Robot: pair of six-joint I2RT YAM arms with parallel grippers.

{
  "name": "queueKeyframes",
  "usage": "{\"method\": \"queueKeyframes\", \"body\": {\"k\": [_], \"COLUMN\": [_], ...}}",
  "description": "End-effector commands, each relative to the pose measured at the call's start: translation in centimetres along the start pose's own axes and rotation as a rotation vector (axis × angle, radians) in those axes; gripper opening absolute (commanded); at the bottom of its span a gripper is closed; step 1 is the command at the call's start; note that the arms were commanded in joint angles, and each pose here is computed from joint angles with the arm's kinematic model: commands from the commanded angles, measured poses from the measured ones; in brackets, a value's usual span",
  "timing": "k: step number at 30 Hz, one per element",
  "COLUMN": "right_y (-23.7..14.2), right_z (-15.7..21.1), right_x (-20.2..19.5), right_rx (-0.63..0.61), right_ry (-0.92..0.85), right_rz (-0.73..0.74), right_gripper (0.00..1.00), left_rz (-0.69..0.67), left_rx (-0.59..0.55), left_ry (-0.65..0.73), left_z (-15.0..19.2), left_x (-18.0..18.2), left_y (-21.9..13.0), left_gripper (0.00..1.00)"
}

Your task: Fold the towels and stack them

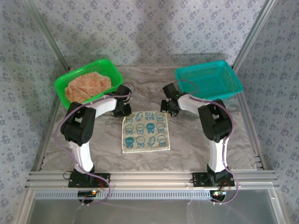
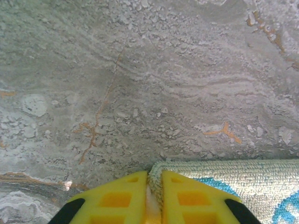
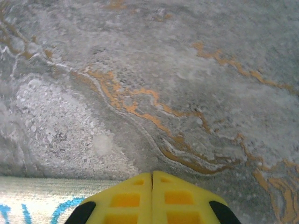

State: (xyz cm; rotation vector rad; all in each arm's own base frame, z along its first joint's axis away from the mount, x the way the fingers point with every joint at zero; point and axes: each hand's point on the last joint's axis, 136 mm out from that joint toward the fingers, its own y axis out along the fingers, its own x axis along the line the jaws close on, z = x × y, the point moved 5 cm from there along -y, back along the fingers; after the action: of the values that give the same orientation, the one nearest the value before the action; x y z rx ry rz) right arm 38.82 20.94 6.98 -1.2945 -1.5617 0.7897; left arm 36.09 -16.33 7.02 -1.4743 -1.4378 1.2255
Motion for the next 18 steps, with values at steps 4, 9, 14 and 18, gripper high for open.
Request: {"method": "queueKeyframes", "body": {"k": [4,9,14,18], "right_y": [-0.5,-2.6,-3.9,-4.8], "right_z": [0.9,-0.4,-0.5,0.5], "right_x": [-0.2,0.6,0.9,0.8], "right_rx": [0.017,-0.06,-0.098,-0.117], "right_ry": [-0.039,-0.094,-0.147,-0.172], "right_rz": [0.023,-0.021,-0.057,-0.081], "right_gripper": [0.0,0.0,0.0,0.0], "left_rz": [0.003,0.021,0.036,0.051], "left_rx": [0.013,-0.024,-0.063,-0.086], "left_ry": [0.016,0.02,0.034,0.039], "left_z": [0.5,-0.2,-0.5,0.0], "left_x": [0.2,-0.1,-0.1,0.1], "left_y": [-0.4,-1.9,-3.3,-3.9], "left_gripper": [0.0,0.0,0.0,0.0]}}
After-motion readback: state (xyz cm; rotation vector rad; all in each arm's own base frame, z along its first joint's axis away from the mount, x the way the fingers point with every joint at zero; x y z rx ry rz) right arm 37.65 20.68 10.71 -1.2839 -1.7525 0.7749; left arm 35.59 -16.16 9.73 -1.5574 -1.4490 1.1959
